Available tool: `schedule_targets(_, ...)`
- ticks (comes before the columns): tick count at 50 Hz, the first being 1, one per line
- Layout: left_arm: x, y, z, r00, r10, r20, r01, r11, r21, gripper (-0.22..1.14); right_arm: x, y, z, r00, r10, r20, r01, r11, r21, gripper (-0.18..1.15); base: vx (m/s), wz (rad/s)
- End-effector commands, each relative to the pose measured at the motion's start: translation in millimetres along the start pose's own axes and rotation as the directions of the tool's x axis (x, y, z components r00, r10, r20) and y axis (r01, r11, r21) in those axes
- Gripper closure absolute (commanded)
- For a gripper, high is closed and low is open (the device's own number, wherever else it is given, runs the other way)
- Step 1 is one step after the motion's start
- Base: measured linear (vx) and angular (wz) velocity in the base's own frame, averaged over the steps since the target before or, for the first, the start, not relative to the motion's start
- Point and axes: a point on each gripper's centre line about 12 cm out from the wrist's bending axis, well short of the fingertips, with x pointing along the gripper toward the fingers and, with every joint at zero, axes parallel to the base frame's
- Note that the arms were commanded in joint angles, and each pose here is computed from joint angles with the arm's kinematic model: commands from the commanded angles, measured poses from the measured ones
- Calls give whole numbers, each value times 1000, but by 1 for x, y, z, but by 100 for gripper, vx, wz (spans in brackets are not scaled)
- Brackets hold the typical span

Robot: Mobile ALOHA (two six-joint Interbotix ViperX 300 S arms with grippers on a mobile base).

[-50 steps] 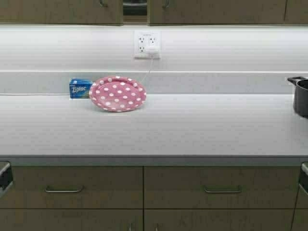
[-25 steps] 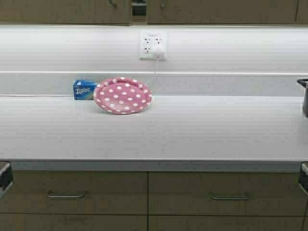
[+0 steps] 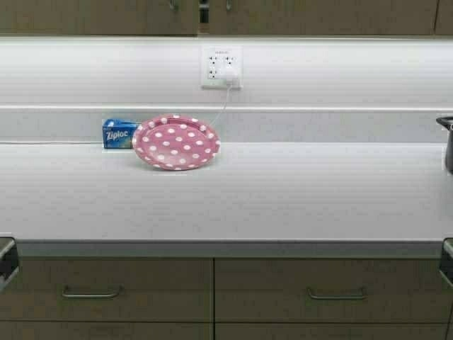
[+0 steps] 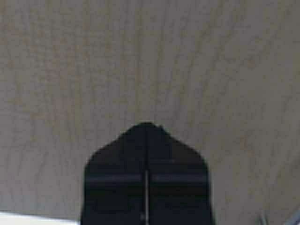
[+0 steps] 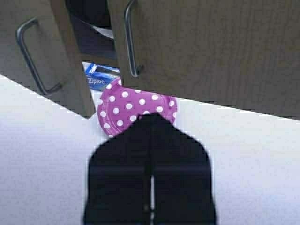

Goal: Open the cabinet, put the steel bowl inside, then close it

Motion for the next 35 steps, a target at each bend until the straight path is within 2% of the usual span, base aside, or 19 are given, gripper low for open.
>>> schedule_targets(1,-41,-6,17,998,-16,54,16,1000,-3,88,-6,0,7,1000,2,24,-2,1000,0,91,1,-2)
schedule_targets(16,-112,-4,10,995,-18,99,17,1000,14,87,0,0,2,1000,2,7,-2,1000,-1,91,0,0)
schedule_targets(35,-122,-3,-1,997,-16,81,15,1000,13,87,1,0,-1,1000,2,1,-2,1000,-3,91,0,0)
